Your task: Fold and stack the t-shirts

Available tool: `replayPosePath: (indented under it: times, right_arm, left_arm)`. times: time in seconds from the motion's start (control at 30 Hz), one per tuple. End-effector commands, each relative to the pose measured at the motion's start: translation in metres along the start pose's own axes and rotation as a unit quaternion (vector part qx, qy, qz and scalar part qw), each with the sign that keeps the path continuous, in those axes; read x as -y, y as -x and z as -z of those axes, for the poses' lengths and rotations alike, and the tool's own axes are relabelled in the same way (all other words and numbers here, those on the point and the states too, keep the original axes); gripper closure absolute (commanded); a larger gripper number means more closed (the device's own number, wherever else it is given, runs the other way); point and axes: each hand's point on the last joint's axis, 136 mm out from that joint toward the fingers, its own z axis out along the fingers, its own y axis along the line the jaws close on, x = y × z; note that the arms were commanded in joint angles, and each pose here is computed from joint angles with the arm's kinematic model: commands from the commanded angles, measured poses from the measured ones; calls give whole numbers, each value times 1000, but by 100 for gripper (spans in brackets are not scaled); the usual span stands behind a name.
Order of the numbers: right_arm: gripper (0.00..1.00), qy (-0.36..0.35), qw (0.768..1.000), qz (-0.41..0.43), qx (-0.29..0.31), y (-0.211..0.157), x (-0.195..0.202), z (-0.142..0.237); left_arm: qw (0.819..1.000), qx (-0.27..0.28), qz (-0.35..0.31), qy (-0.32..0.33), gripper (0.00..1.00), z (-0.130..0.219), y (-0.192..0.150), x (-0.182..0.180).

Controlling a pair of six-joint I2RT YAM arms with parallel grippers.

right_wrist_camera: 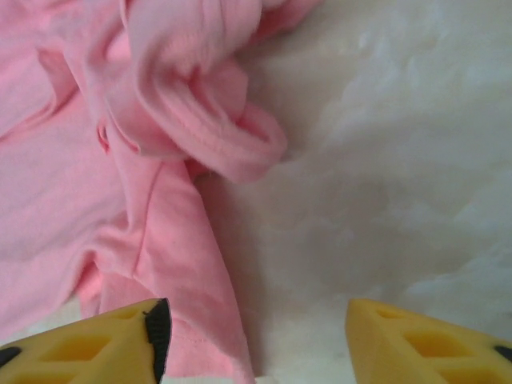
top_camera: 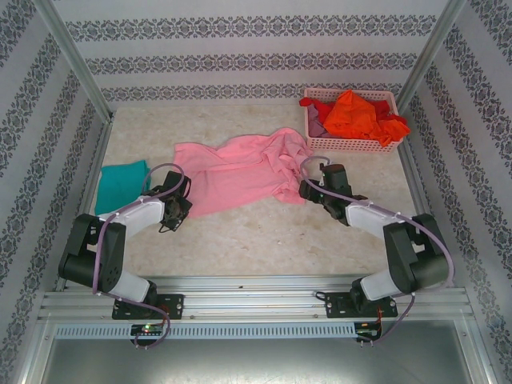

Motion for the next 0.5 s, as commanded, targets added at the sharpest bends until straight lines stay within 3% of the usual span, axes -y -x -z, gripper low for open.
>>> replayPosePath:
  times: [0.0,0.2,0.33,0.47]
  right_arm:
    - [49,26,999,1,-38,-13,-10,-13]
    - [74,21,998,-17,-65,-23,-4,-30]
    - [100,13,999,-7,-36,-3,-1,-19]
    - [100,0,1000,11,7,22,2,8]
  left_arm:
    - [1000,16,-11,-18,100,4,7,12]
    - [999,29,-14,-18,100,9,12,10]
    - [999,31,-9,-22,100,11,16,11]
    - [999,30,-8,-26,100,13,18,11]
